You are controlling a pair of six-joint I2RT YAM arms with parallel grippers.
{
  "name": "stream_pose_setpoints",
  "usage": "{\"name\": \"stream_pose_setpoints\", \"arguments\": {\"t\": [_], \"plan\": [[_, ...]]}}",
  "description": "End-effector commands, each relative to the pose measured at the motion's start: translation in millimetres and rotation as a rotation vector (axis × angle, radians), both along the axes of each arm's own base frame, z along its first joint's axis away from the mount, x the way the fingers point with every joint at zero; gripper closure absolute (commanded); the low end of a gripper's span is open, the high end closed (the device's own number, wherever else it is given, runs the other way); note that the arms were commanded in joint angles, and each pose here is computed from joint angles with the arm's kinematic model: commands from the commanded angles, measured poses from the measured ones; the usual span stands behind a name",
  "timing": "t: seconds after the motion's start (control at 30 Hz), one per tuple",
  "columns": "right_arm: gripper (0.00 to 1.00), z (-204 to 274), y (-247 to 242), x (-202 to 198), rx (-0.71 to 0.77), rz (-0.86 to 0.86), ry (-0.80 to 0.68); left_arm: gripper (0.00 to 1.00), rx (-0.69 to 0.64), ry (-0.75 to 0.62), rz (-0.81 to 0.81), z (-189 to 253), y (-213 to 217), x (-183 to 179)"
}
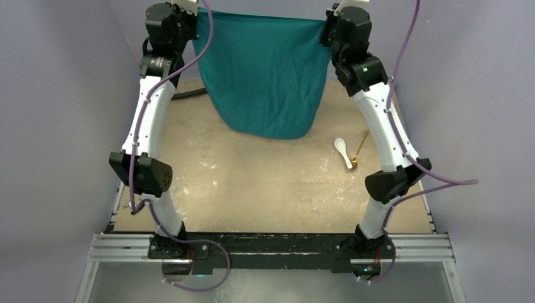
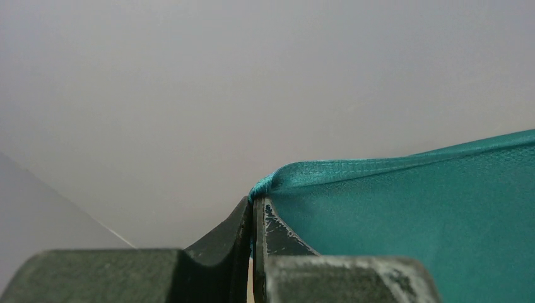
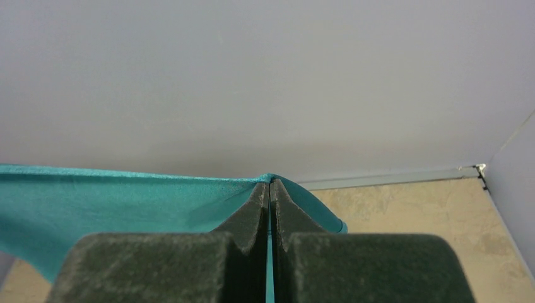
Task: Fold the napkin into a case and place the utensils inside
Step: Flatten out the crumpled napkin at the center of the board.
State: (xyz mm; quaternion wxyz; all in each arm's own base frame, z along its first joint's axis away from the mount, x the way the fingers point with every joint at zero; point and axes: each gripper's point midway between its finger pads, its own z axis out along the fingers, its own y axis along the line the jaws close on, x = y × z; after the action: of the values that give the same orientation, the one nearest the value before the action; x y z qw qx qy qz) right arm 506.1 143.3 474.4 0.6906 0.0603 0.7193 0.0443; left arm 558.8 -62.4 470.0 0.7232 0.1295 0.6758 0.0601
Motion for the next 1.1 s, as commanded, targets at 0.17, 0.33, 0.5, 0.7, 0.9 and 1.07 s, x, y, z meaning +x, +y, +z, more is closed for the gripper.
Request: {"name": "stream_pose_setpoints", "arguments": {"t": [0.17, 0.33, 0.5, 0.7, 0.9, 1.07], "plan": [[1.0, 54, -2, -96, -0.021, 0.103, -0.175, 1.0, 0.066, -0.177, -0.087, 81, 4, -89], [1.0, -37, 28, -131, -0.111, 0.223, 0.04, 1.0, 0.169, 0.065, -0.2, -22, -6, -132], [1.0, -173, 49, -177, -0.119, 0.34, 0.318, 1.0, 0.313, 0.421, -0.342, -167, -7, -192], [1.0, -296, 98, -259, -0.177, 0.551, 0.652, 1.0, 0.413, 0.686, -0.457, -277, -1, -250], [1.0, -362, 132, -350, -0.246, 0.759, 0.922, 1.0, 0.472, 0.802, -0.496, -317, 8, -283], [1.0, -378, 127, -397, -0.273, 0.813, 1.039, 1.0, 0.555, 0.845, -0.537, -320, 17, -313]]}}
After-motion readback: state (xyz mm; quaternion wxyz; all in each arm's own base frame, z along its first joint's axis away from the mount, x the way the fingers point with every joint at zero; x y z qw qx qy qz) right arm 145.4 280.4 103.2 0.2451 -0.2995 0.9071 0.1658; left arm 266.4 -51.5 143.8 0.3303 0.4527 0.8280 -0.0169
